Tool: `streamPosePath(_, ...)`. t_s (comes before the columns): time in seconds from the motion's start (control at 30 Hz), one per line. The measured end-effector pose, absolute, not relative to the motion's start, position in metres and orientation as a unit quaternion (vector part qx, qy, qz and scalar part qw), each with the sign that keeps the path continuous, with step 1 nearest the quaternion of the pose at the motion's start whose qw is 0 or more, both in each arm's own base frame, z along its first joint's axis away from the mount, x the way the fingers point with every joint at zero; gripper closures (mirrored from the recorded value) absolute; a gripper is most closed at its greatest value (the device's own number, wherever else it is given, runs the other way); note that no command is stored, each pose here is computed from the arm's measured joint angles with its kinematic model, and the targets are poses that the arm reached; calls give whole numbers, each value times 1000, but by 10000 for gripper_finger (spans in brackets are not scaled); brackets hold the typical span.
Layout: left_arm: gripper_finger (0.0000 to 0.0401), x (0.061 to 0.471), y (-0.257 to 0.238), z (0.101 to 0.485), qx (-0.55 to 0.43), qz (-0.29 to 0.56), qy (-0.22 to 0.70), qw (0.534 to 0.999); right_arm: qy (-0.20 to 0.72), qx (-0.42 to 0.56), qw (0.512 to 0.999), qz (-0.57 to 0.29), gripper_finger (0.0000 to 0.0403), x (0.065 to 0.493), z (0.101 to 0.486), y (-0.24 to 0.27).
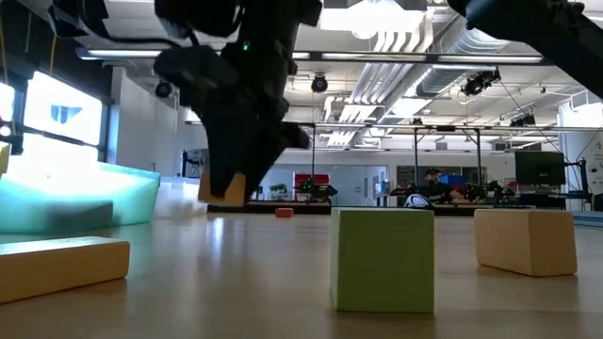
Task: Sort & place blocks by color
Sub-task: Put the yellow cube block into the yellow bin
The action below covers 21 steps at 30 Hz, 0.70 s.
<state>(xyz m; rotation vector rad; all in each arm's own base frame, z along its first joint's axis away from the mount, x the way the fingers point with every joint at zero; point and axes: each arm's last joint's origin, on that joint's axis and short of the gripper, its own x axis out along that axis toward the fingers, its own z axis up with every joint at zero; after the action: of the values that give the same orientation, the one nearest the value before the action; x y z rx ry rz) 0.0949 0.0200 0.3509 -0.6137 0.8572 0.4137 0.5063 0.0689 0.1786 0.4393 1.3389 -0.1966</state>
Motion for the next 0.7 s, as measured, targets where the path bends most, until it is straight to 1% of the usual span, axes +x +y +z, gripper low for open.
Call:
streamPosePath(0.2, 249, 99, 21, 350, -280, 200, 413, 843, 580, 185, 788, -93, 301, 501, 214, 60)
streamPosePath(0.4, 243, 106, 24, 347, -254, 201, 431, 842, 550, 170, 814, -81, 301, 495, 248, 39)
streamPosePath(0.53, 225, 112, 25, 344, -252, 214, 439, 836, 531, 153, 831, -71, 301, 489, 270, 21)
streamPosePath(0.7, 194, 118, 29, 341, -267, 252, 441, 819, 517, 127, 844, -64, 301, 478, 293, -4)
